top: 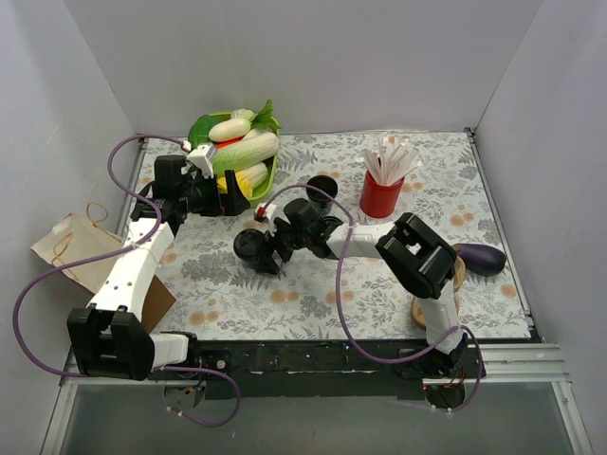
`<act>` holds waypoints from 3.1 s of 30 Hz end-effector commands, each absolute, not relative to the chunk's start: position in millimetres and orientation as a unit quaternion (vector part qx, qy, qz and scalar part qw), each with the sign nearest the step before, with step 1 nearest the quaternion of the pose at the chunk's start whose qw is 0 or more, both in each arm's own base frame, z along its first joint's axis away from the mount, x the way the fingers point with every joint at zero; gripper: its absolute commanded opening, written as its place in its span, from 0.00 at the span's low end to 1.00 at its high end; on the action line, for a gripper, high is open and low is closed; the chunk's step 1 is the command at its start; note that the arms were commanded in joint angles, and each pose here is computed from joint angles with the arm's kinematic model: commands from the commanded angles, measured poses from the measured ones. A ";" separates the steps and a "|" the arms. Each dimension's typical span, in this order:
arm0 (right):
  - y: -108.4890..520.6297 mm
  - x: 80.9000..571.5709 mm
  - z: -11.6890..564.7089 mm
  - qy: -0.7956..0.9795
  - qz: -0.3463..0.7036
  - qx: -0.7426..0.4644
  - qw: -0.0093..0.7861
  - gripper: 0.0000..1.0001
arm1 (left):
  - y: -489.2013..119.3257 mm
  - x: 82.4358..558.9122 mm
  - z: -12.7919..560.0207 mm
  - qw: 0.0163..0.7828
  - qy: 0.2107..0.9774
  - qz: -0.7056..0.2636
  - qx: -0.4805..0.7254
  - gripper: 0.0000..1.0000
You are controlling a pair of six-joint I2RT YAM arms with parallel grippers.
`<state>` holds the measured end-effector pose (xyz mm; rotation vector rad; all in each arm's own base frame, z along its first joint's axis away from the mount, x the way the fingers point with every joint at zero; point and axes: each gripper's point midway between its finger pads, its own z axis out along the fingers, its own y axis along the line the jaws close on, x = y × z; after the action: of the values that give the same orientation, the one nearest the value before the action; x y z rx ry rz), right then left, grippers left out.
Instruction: Pack the takeout coffee
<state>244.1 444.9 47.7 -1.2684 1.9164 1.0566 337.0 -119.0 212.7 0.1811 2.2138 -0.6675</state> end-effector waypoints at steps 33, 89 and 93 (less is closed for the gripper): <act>221.0 283.3 177.5 0.862 0.217 -0.392 0.239 0.98 | -152.6 383.0 303.3 0.478 0.793 -0.341 0.162 0.98; 1.5 223.4 96.9 0.972 0.084 -0.216 -0.024 0.40 | -155.2 385.2 261.2 0.459 0.809 -0.336 0.146 0.98; -8.7 232.3 99.0 0.965 0.056 -0.257 -0.014 0.34 | -157.2 387.0 263.1 0.458 0.807 -0.342 0.147 0.98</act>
<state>215.1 2.1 88.6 -0.6749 3.1513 0.2892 391.6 -153.1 240.0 0.3253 2.0548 -0.8304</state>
